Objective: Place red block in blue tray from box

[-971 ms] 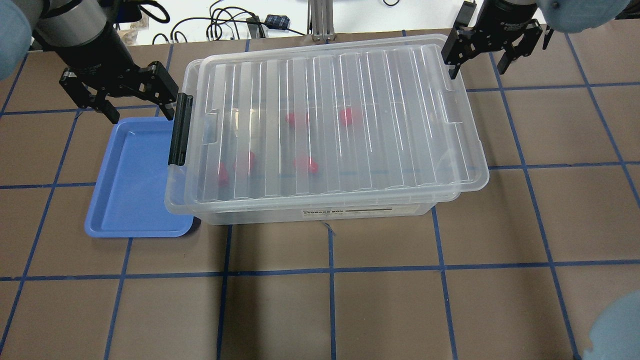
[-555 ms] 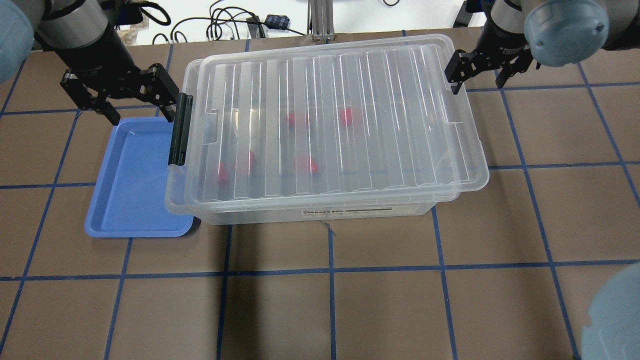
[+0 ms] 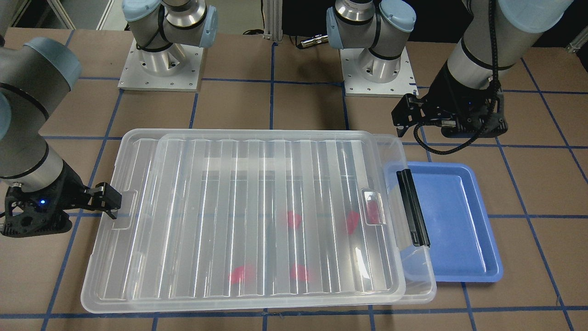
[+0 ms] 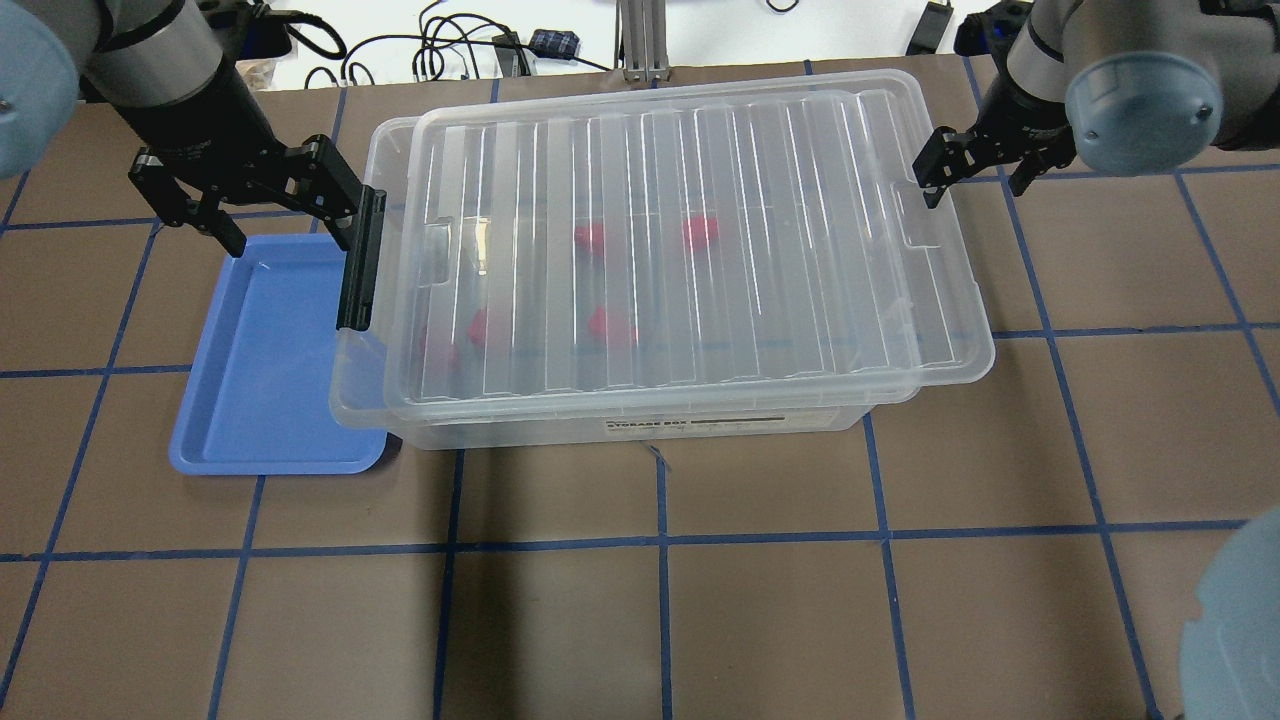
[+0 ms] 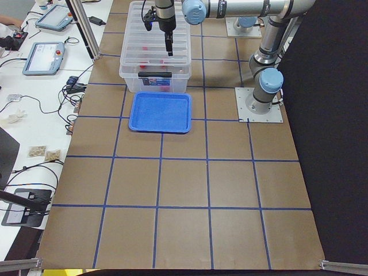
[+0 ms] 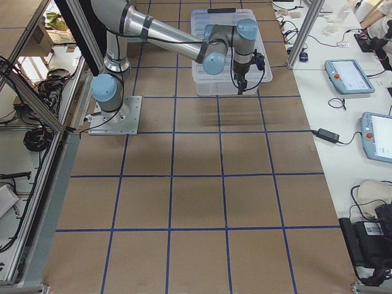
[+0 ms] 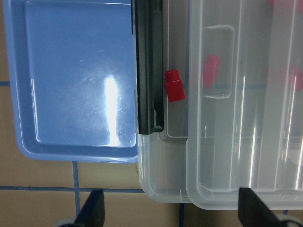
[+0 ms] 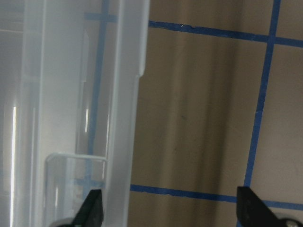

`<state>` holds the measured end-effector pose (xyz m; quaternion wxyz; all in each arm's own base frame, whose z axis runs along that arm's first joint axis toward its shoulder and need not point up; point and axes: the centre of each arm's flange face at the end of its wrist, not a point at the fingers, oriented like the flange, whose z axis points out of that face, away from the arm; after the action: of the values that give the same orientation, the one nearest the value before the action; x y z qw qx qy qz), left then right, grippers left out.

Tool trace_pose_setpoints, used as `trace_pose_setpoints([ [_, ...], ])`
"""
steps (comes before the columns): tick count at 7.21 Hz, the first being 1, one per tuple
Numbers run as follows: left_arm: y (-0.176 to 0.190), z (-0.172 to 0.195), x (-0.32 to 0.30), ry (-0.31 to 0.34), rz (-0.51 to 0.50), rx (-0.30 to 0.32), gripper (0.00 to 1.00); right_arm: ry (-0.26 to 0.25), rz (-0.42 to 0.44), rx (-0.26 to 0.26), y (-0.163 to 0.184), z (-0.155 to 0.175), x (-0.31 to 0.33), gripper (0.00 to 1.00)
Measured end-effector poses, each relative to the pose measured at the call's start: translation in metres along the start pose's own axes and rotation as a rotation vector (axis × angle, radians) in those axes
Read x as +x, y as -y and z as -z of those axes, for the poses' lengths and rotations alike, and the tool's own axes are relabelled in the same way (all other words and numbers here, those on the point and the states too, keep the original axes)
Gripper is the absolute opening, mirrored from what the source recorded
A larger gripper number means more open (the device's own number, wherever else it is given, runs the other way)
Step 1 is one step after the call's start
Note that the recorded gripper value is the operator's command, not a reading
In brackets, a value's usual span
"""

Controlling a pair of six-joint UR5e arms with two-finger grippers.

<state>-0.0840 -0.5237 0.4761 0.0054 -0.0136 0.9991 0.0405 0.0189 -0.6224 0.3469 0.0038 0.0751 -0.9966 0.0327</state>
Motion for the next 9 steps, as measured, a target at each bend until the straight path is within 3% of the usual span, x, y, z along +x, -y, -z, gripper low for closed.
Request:
trace_pose_setpoints([
  [6,0.016,-0.012,0.0,-0.011,0.001,0.011,1.0,-0.019,0.002,-0.001,-0.024,0.002,0.115,1.0],
  [9,0.033,-0.042,0.023,-0.008,-0.088,0.032,1.0,-0.027,-0.03,-0.004,-0.04,0.004,0.159,1.0],
])
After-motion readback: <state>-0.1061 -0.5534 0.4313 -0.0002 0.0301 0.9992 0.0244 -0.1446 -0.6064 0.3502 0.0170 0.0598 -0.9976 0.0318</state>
